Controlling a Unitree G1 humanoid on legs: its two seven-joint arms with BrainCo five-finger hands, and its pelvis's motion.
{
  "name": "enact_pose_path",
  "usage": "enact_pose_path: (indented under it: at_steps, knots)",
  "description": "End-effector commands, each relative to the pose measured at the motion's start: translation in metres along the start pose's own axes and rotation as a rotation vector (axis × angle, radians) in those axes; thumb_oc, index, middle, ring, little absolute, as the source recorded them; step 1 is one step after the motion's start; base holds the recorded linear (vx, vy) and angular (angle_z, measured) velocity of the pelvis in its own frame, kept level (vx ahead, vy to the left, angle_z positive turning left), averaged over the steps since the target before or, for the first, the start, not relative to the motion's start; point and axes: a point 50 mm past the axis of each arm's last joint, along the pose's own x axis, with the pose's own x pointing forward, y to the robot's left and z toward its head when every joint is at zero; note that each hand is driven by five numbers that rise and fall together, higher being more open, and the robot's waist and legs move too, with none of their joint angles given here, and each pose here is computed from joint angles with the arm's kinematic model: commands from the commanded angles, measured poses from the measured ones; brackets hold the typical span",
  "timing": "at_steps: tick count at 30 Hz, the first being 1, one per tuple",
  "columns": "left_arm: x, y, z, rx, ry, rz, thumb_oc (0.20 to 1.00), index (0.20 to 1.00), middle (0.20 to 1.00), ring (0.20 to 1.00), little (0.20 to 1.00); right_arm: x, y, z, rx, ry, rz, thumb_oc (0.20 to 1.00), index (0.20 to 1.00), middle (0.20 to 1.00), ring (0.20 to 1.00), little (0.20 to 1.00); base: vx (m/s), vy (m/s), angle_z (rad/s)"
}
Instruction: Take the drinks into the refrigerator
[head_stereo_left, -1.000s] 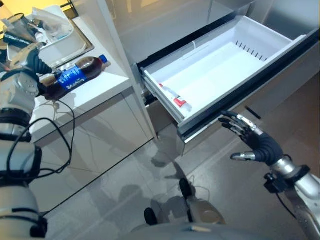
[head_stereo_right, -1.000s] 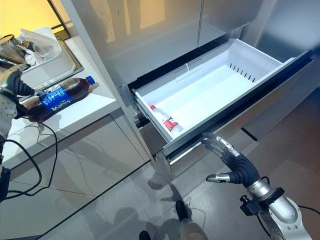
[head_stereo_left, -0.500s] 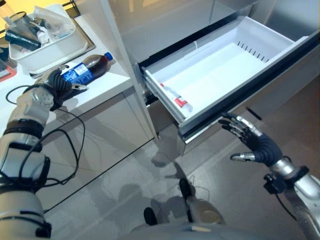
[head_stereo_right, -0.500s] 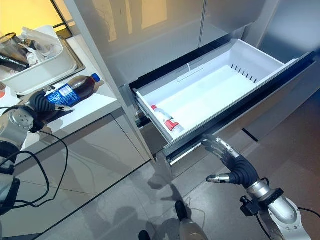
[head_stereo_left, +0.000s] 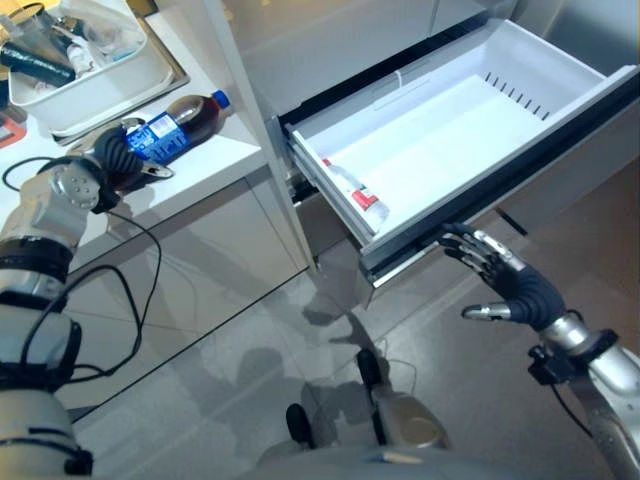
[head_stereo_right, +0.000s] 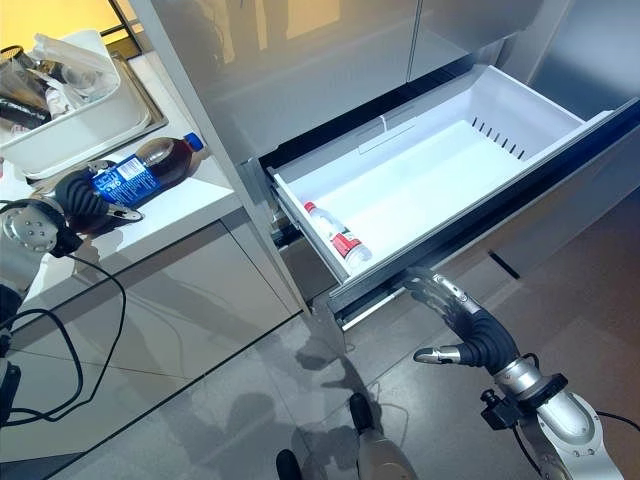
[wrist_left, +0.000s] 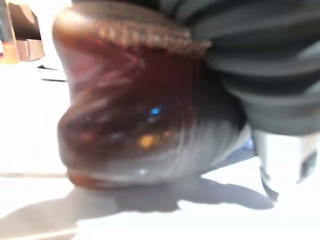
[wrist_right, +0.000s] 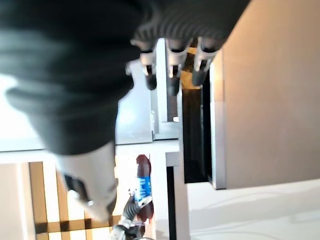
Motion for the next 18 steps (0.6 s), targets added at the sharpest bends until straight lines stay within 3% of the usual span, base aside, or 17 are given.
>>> enact_pose_path:
  at_steps: [1, 7, 15, 16, 17, 18]
  knots:
    - [0.001, 0.013, -0.006, 0.070, 0.040, 0.020, 1.000, 1.000, 1.000, 1.000, 1.000, 0.001, -0.006, 0.018, -0.049, -0.101, -0.024, 1.000, 1.000, 1.000, 1.000, 1.000, 0.00, 0.000, 0.00]
    - [0.005, 0.013, -0.006, 0.254, 0.087, -0.039, 1.000, 1.000, 1.000, 1.000, 1.000, 0.002, -0.005, 0.020, -0.047, -0.101, -0.005, 1.000, 1.000, 1.000, 1.000, 1.000, 0.00, 0.000, 0.00]
    - [0.008, 0.007, -0.006, 0.314, 0.117, -0.095, 1.000, 1.000, 1.000, 1.000, 1.000, 0.006, -0.004, 0.027, -0.050, -0.133, 0.020, 1.000, 1.000, 1.000, 1.000, 1.000, 0.00, 0.000, 0.00]
    - [0.007, 0.006, -0.008, 0.327, 0.125, -0.107, 0.702, 0.702, 0.702, 0.702, 0.702, 0.006, -0.003, 0.028, -0.047, -0.138, 0.022, 1.000, 1.000, 1.000, 1.000, 1.000, 0.00, 0.000, 0.00]
    - [0.005, 0.005, -0.014, 0.353, 0.144, -0.133, 0.542, 0.542, 0.542, 0.542, 0.542, 0.007, -0.003, 0.029, -0.048, -0.141, 0.026, 1.000, 1.000, 1.000, 1.000, 1.000, 0.00, 0.000, 0.00]
    - [0.004, 0.004, -0.016, 0.353, 0.148, -0.140, 0.200, 0.200, 0.200, 0.200, 0.200, 0.007, -0.003, 0.029, -0.048, -0.142, 0.028, 1.000, 1.000, 1.000, 1.000, 1.000, 0.00, 0.000, 0.00]
